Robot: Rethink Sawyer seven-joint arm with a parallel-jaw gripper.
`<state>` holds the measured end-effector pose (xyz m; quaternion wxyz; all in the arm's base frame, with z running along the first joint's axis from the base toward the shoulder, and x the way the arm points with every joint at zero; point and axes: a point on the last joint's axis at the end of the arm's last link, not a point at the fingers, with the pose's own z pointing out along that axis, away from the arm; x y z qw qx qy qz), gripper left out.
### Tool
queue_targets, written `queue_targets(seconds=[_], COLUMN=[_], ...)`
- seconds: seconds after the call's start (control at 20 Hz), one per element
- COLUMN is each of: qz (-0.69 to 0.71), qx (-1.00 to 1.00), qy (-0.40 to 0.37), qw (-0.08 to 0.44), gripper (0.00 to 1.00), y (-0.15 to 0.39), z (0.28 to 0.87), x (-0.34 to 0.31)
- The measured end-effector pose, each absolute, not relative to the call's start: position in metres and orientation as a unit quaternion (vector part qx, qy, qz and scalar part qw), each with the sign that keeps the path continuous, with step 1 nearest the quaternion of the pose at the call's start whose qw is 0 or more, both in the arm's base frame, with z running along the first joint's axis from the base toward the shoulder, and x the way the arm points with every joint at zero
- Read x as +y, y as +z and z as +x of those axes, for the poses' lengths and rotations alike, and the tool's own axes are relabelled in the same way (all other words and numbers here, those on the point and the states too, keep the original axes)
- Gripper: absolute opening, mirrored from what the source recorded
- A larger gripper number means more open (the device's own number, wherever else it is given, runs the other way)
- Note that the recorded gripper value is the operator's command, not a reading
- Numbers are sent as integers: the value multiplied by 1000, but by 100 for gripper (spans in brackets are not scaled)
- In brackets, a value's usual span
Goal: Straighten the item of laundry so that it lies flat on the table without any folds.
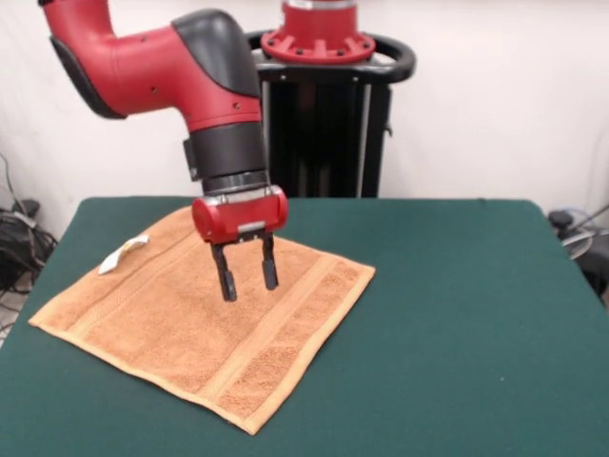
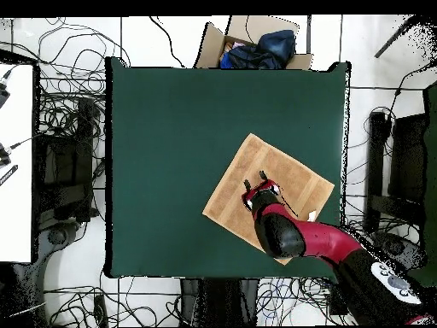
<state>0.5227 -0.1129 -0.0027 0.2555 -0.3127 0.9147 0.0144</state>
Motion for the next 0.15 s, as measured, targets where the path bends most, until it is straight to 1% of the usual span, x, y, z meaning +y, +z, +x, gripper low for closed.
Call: queue_targets(seconds=[0.15], qz=[-312], qx=[917], qy=[11], qw=[248], gripper=[100], y=[-4], z=[515], x=[-116])
